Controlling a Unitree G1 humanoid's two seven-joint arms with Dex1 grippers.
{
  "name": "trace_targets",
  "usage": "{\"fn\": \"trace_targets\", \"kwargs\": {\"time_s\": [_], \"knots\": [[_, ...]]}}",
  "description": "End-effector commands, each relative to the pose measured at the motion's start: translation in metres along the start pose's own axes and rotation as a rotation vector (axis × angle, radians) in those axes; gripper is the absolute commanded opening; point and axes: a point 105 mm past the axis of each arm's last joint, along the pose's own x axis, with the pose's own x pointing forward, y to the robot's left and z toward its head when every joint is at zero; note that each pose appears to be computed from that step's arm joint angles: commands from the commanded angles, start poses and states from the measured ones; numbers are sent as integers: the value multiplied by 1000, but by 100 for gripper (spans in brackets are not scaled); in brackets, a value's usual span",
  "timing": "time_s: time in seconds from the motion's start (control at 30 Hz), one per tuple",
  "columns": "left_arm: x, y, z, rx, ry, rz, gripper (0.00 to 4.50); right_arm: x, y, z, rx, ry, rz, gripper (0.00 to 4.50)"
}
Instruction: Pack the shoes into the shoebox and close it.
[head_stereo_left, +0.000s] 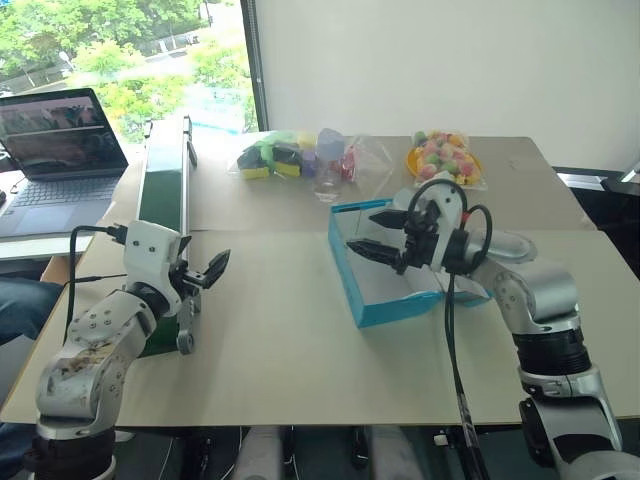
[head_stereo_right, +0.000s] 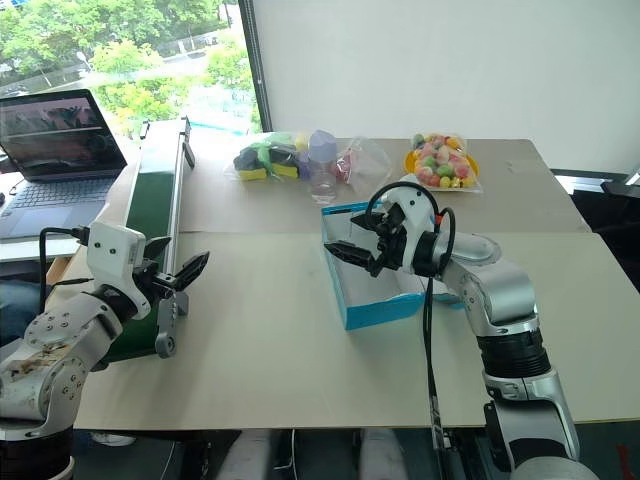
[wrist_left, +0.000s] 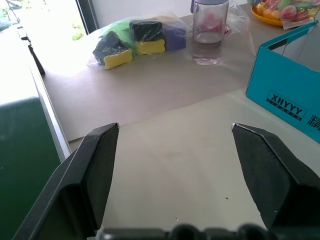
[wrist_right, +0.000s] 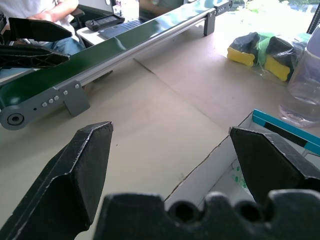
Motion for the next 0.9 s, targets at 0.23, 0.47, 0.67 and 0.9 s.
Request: {"fn": "trace_targets", "kwargs": {"time_s": [0.23,0.47,0.67,0.9], "knots": [[-6,26,-5,18,25,162,386,8,-10,13,-52,-18,-21,444],[-5,37,-14,-36,24,322,386,28,-14,19,-59,-33,-20,444],[-5,43,1,-54,-60,432,386,48,-15,29,-81,-83,-25,444],[-2,43,12,-76,-116,442,448,58,-11,29,-93,-116,9,450]]}}
